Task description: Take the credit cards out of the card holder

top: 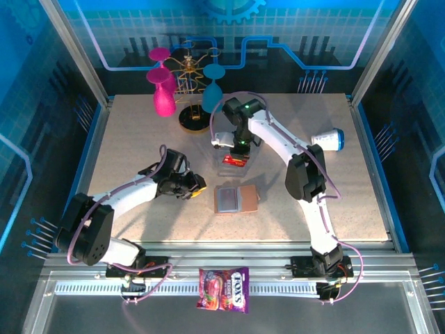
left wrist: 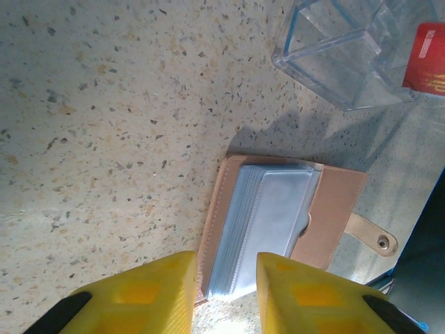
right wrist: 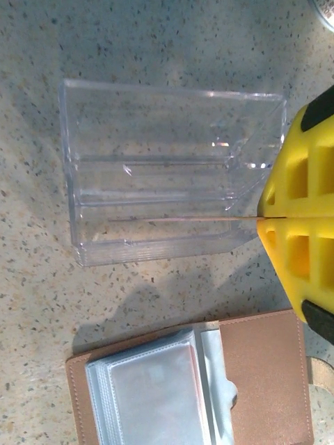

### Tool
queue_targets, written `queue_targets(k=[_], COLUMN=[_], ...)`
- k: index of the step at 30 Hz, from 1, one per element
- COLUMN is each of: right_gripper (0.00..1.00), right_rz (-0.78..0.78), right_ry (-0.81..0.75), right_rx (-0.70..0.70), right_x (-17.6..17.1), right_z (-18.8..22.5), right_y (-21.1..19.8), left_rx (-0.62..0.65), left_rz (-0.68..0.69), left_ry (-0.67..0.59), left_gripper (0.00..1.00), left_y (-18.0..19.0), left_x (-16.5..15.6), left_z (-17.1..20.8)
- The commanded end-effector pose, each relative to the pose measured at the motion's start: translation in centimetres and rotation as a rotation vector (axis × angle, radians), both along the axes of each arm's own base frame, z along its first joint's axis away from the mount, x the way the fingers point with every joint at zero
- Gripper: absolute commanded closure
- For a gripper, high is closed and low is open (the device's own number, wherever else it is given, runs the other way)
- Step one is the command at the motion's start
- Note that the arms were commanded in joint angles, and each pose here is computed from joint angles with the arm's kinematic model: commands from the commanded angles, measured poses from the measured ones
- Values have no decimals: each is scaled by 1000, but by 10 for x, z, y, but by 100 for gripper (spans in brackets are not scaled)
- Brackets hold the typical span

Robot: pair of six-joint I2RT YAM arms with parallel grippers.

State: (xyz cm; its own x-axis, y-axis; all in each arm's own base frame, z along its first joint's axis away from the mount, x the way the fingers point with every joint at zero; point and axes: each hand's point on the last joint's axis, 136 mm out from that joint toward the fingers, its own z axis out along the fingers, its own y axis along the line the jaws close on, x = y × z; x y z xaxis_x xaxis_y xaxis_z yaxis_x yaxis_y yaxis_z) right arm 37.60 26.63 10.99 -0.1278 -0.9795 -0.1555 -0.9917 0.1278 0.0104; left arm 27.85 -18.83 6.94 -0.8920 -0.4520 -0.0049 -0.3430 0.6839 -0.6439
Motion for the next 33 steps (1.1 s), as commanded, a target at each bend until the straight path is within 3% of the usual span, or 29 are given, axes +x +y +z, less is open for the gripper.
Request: queue_targets(k=[1, 15, 19, 33], right_gripper=[100, 100, 83, 77], right_rz=[36, 78, 80, 17], right_ry=[48, 112, 117, -79], right_rx=[-39, -52, -44, -11], right_x=[-10, -14, -15, 14], right_z=[-7, -28, -27, -3], right_y=[-3, -2, 1, 0], left_rx=[-3, 4, 3, -2], left_rz=[-17, 15, 16, 14], left_ry=[-8, -31, -30, -30], left_gripper=[70, 70, 70, 70], left_y=[4, 15, 16, 14], left_x=[-5, -8, -8, -5], left_z=[2, 9, 10, 8])
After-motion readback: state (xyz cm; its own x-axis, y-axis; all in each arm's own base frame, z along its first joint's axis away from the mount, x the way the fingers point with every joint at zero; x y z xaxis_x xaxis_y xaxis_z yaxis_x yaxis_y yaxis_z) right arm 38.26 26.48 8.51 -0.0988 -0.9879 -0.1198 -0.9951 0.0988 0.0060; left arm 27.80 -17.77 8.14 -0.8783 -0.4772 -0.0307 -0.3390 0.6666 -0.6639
